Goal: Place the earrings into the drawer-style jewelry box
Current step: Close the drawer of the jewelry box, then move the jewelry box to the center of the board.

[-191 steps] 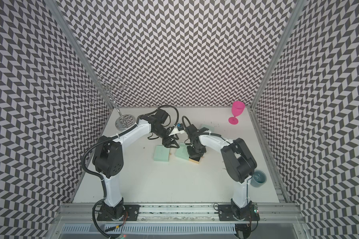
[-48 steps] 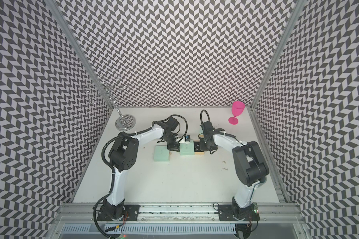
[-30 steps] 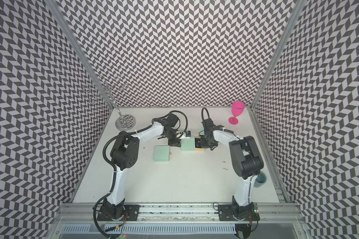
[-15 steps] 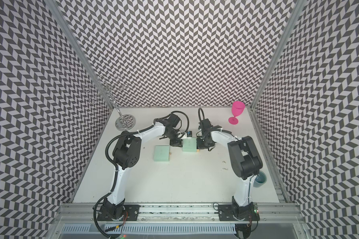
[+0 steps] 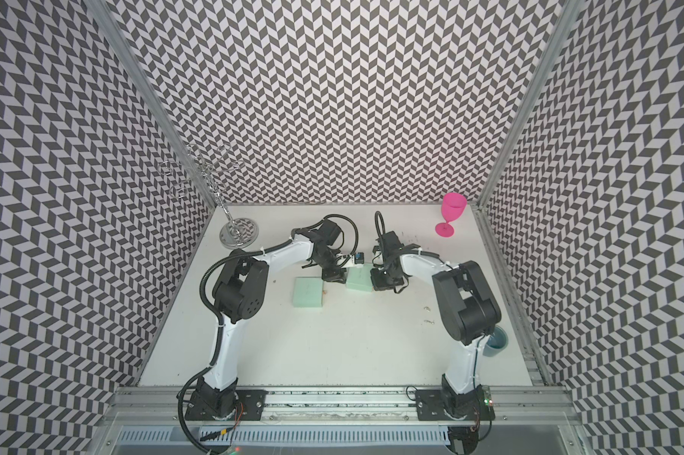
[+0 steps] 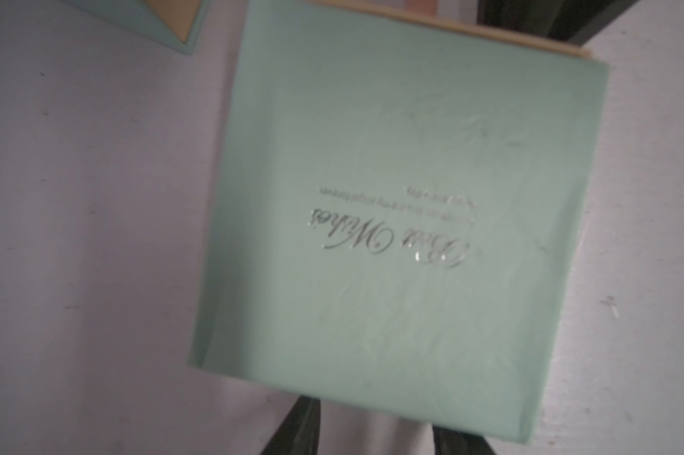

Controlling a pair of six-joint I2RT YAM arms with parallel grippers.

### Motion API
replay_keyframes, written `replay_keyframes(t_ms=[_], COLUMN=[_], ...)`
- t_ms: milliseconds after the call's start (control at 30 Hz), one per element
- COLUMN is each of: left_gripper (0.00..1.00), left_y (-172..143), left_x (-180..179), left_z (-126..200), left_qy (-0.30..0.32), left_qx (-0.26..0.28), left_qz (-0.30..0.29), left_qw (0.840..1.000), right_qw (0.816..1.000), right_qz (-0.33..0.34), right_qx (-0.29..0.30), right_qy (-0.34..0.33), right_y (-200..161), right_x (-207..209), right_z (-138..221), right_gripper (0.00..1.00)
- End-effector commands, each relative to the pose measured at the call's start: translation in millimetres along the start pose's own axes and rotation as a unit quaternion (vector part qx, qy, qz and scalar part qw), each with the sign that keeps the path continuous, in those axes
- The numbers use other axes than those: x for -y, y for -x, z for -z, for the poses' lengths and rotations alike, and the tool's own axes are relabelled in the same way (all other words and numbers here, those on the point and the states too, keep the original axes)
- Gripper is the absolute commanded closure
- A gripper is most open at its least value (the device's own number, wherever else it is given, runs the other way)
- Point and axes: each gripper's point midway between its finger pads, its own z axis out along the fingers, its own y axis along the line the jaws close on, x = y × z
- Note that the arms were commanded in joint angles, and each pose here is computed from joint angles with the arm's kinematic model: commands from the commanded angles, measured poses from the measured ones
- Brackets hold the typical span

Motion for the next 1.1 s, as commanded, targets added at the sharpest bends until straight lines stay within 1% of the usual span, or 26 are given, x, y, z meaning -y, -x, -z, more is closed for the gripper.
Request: replay_keyframes(t_ms=[0,133,233,333,400,467,567,667,767,833,900,967,1067], left_gripper=[0.52,0.51,0.5,0.48,0.45,0.41,0.37,0.35,0.32,0.32,0.31,0.31,0.31], left_y=[28.9,31.5,31.3,24.6,20.7,20.0,21.0,23.5,20.9,14.1,5.9,-3.2,-20.2], left_x=[-3.9,-3.3,-11.9,-33.8,-55.9,-72.8,-89.3,-92.7,-87.5,-81.3,-74.6,-67.4,-53.6], left_z=[13.1,14.2,19.3,39.9,68.4,101.7,156.2,205.6,239.0,247.8,258.1,261.8,258.4], left_qy=[0.004,0.005,0.02,0.053,0.085,0.11,0.152,0.198,0.229,0.235,0.237,0.234,0.229], left_qx=[0.039,0.041,0.04,0.046,0.058,0.07,0.09,0.11,0.129,0.128,0.139,0.141,0.128], left_qz=[-0.013,-0.015,-0.008,0.006,0.019,0.027,0.032,0.034,0.047,0.062,0.083,0.101,0.116], left_qw=[0.999,0.999,0.999,0.998,0.995,0.991,0.984,0.973,0.964,0.962,0.958,0.957,0.958], right_qw=[0.999,0.999,0.999,0.996,0.995,0.994,0.994,0.995,0.997,0.996,0.995,0.995,0.994], right_qz=[0.017,0.018,0.0,-0.016,-0.018,-0.016,0.0,0.025,0.055,0.068,0.08,0.082,0.088], right_qx=[0.031,0.037,0.041,0.063,0.075,0.088,0.106,0.09,0.046,0.018,0.002,-0.007,-0.016], right_qy=[0.036,0.028,-0.014,-0.054,-0.068,-0.061,-0.023,0.02,0.04,0.046,0.053,0.061,0.069], right_y=[16.1,17.5,18.4,20.5,21.6,23.3,22.5,10.5,-11.0,-23.4,-30.8,-32.7,-31.7], right_x=[-20.2,-18.6,-3.4,10.0,12.3,4.9,-16.8,-42.9,-67.7,-79.0,-89.2,-95.2,-101.8], right_z=[9.2,13.4,17.2,32.9,48.4,65.3,89.0,96.5,83.5,69.6,56.4,46.8,34.7], right_gripper=[0.89,0.88,0.88,0.86,0.84,0.83,0.83,0.83,0.83,0.83,0.83,0.84,0.84])
